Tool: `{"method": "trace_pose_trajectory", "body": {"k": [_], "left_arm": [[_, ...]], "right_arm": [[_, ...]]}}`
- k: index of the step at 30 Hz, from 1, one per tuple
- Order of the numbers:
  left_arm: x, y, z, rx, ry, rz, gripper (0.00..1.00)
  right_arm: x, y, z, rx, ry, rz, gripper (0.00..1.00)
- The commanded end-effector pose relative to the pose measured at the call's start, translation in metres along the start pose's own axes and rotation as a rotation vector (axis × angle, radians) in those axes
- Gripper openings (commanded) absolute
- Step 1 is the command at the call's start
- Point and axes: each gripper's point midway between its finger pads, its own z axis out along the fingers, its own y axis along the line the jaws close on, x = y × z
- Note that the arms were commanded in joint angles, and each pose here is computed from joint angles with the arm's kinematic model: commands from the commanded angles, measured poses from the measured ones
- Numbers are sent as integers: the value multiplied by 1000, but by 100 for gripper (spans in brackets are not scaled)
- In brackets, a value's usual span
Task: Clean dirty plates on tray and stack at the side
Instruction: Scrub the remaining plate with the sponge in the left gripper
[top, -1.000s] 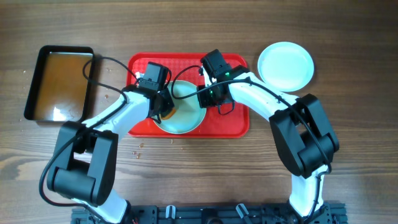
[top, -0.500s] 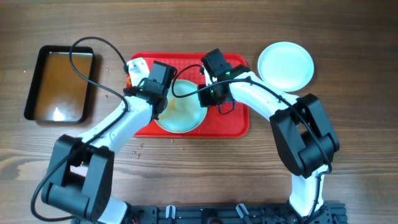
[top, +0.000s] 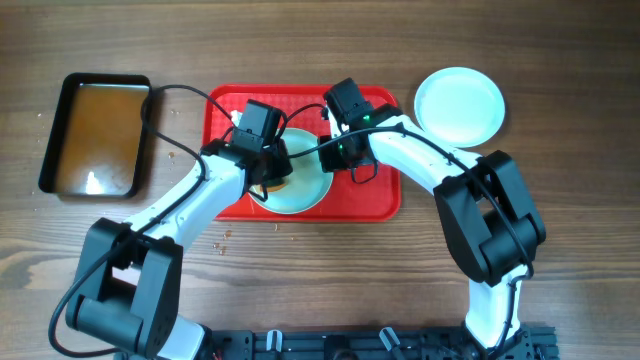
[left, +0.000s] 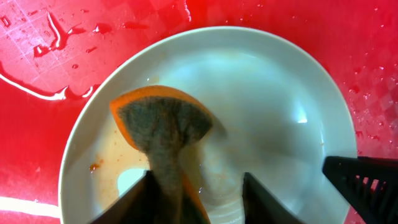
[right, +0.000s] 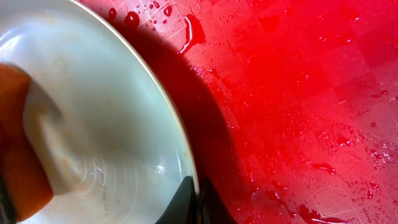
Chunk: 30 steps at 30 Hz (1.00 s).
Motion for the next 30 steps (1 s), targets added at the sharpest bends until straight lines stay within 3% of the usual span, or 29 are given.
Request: {"method": "trace_pose_trajectory", "body": {"k": [1, 3, 9, 12, 15, 21, 30], "left_arm": [[-10, -11, -17, 52, -45, 6, 37], [-13, -12, -21, 55, -60, 6, 36], [19, 16, 8, -71, 72, 9, 37], [13, 33, 13, -165, 34, 15, 36], [6, 30, 4, -153, 4, 13, 32], [-21, 11, -44, -60, -126, 1, 34], [8, 31, 13, -152, 4, 8, 33]], "right_arm": [[9, -18, 15, 67, 35, 8, 4], [9, -18, 15, 66, 34, 8, 4], [9, -18, 15, 66, 34, 9, 4], [10, -18, 15, 67, 35, 8, 4], [10, -18, 15, 67, 35, 8, 5], [10, -18, 15, 67, 35, 8, 4], [9, -18, 15, 67, 34, 8, 4]]}}
